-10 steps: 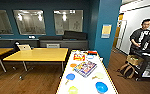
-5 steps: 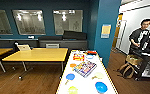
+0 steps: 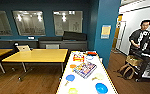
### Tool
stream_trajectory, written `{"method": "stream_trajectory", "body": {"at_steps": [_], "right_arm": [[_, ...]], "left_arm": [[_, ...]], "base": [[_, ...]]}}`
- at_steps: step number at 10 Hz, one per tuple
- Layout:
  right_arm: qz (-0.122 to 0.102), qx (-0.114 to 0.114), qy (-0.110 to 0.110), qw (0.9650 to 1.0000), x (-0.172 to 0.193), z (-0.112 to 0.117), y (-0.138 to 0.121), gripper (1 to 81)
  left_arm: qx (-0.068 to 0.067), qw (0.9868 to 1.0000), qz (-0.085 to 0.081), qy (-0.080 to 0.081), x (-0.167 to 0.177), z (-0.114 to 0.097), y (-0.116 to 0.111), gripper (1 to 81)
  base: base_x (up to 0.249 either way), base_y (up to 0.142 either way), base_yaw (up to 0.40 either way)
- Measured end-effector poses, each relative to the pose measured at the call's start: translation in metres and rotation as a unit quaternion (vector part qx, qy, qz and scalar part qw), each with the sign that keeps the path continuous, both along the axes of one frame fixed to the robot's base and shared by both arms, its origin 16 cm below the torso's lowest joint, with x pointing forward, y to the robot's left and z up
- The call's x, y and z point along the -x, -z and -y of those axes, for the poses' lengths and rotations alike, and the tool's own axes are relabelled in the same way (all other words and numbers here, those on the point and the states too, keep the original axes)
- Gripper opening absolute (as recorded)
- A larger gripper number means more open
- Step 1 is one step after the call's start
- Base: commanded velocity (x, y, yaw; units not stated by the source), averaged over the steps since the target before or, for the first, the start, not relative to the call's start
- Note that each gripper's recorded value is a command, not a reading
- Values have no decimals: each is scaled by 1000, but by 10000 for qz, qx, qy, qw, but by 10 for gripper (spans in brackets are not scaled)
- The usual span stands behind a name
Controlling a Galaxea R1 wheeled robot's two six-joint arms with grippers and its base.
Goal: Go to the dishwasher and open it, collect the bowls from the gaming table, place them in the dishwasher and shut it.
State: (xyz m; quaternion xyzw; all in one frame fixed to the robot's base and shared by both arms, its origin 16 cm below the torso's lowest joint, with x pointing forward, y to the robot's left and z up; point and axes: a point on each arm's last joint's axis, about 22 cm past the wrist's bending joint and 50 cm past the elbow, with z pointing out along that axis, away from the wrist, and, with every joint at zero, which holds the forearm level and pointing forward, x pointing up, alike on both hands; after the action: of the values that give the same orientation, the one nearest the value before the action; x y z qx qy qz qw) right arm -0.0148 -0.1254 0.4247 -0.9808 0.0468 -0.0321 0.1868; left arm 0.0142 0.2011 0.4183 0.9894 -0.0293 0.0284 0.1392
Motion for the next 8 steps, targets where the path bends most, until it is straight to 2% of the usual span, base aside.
{"method": "stream_trajectory", "body": {"at_steps": [1, 3, 4, 6, 8], "right_arm": [[-4, 1, -4, 10000, -1, 0, 0, 811], [130, -2, 8, 9999, -22, 0, -1, 811], [107, -5, 6, 9999, -20, -1, -1, 811], [87, 0, 0, 10000, -18, 0, 0, 811], [-3, 35, -32, 10000, -4, 7, 1, 811]], "left_arm": [[-1, 10000, -21, 3, 1, 0, 0, 811], [4, 9999, 147, -8, -26, 0, -1, 811], [5, 9999, 158, -10, -27, 0, -2, 811], [4, 9999, 117, -8, -23, 0, -1, 811], [-5, 10000, -5, 2, -5, -1, 0, 811]], "base": [[135, 0, 0], [68, 0, 0], [0, 0, 0], [0, 0, 0], [0, 0, 0]]}}
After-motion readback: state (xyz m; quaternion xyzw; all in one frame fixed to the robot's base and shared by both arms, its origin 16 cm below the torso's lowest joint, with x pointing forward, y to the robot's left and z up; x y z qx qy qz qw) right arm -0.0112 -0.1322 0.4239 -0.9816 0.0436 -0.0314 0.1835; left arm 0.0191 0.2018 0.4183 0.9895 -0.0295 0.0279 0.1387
